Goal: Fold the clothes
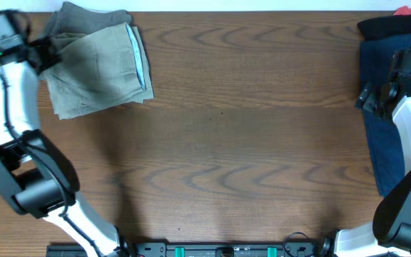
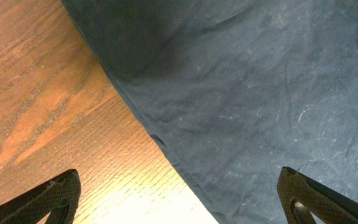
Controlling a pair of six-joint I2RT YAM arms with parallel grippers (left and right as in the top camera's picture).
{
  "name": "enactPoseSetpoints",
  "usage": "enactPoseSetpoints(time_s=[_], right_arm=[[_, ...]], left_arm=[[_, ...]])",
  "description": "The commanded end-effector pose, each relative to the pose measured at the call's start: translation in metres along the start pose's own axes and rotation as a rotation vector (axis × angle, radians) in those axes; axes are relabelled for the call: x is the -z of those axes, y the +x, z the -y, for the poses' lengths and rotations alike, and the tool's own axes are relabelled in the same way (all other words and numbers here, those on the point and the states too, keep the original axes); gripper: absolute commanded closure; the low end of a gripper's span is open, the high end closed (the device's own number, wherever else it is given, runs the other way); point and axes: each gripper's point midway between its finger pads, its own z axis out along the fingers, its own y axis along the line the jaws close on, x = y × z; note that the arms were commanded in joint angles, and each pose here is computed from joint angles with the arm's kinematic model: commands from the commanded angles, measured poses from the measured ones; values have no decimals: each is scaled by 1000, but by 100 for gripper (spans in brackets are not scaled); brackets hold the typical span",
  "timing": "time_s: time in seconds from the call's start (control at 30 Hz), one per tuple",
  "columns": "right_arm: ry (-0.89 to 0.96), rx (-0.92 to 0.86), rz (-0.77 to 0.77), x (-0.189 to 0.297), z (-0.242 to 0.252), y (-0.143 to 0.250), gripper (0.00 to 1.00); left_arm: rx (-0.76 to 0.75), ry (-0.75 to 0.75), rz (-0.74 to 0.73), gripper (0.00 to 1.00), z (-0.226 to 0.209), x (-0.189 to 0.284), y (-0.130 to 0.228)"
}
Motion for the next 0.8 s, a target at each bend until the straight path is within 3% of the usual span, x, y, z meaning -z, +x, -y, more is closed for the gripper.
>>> enactPoseSetpoints(time_s=[0.0, 0.1, 0.5, 0.6, 0.77], right_arm=[[16, 3, 11, 3, 5, -2, 1], [16, 3, 11, 3, 5, -2, 1], [16, 3, 11, 3, 5, -2, 1], [16, 3, 11, 3, 5, -2, 1], [16, 3, 11, 3, 5, -2, 1]], left_arm=[[-4, 90, -62, 4, -6, -11, 13], [-31, 228, -107, 4, 7, -20, 25], [-45, 302, -257, 5, 21, -68, 75], [-45, 302, -255, 13, 21, -69, 75], [-46, 304, -242, 55, 22, -69, 72]])
